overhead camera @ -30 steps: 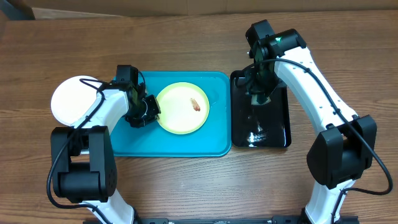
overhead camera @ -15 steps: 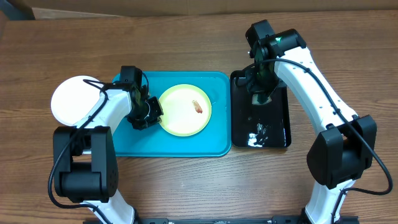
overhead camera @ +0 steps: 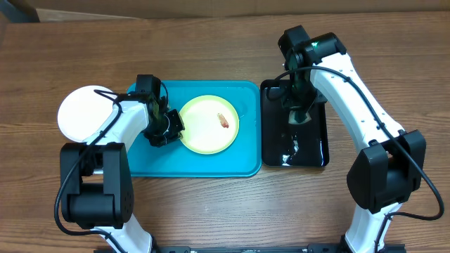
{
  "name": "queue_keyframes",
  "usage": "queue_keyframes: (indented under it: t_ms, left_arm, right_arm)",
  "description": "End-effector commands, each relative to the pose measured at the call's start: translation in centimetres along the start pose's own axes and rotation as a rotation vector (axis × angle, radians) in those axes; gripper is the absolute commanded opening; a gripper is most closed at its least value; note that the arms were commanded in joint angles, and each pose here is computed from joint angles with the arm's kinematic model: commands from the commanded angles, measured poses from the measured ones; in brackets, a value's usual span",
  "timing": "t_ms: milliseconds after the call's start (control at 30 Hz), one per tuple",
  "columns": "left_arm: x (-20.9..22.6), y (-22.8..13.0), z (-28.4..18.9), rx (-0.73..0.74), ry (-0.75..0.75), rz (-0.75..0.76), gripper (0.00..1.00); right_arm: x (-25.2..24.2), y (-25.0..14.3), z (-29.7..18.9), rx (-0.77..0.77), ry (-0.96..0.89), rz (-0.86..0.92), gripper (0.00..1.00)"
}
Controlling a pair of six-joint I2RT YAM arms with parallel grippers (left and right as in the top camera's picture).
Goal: Clean dirty plates on tray and stack at the side
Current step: 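Rub the green sponge in the black tray with the right gripper, then carry the sponge left and wipe the yellow plate, right gripper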
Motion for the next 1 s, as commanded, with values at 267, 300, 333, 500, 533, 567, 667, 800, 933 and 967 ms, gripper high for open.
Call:
queue_keyframes:
  t_ms: [267,300,333,500,533,567,667,800,933,967]
  left_arm:
    - [0.0,-0.1,-0.4,-0.028,0.020,0.015,0.04]
    - [0.0,-0.1,-0.4,-0.028,0.020,0.015,0.04]
    - [0.0,-0.1,-0.4,-0.028,0.019,0.015,0.04]
    - [0.0,-0.1,-0.4,-0.027,0.019,0.015,0.04]
    - [0.0,-0.1,-0.4,-0.027,0.019,0.015,0.04]
    - [0.0,-0.1,-0.4,-0.027,0.020,0.015,0.04]
    - [0.0,-0.1,-0.4,-0.028,0.020,0.015,0.04]
    - [0.0,-0.1,-0.4,-0.027,0.020,0.017,0.04]
    - [-0.1,-0.2,-0.4,-0.026,0.020,0.019,0.04]
    - [-0.1,-0.2,-0.4,-0.026,0.020,0.019,0.04]
  right_arm:
    - [2.0,1.9,-8.6,-0.257,0.134,-0.024,0.04]
    - [2.7,2.2,-9.0,-0.282,0.162,-0.039,0.04]
    - [3.6,2.5,-9.3,-0.307,0.193,-0.061,0.04]
    - [8.1,3.2,-9.6,-0.367,0.260,-0.155,0.04]
    - [9.0,3.3,-9.6,-0.372,0.264,-0.175,0.04]
    - [10.3,3.4,-9.5,-0.379,0.270,-0.204,0.04]
    - [13.0,3.6,-8.2,-0.369,0.234,-0.247,0.04]
    - [16.1,4.3,-4.3,-0.315,0.087,-0.274,0.04]
    - [17.1,5.2,-1.4,-0.297,-0.019,-0.295,0.04]
    - [17.3,5.4,-0.8,-0.292,-0.041,-0.297,0.04]
Point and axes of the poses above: each gripper's point midway between its finger pads, its own z axis out along the fingers, its own x axis along the line the jaws close on, y = z × x, the point moved 7 cm from there along -z, back along the fingers, and after that the axes turned 13 degrees about -z, right-handed, at the moved point
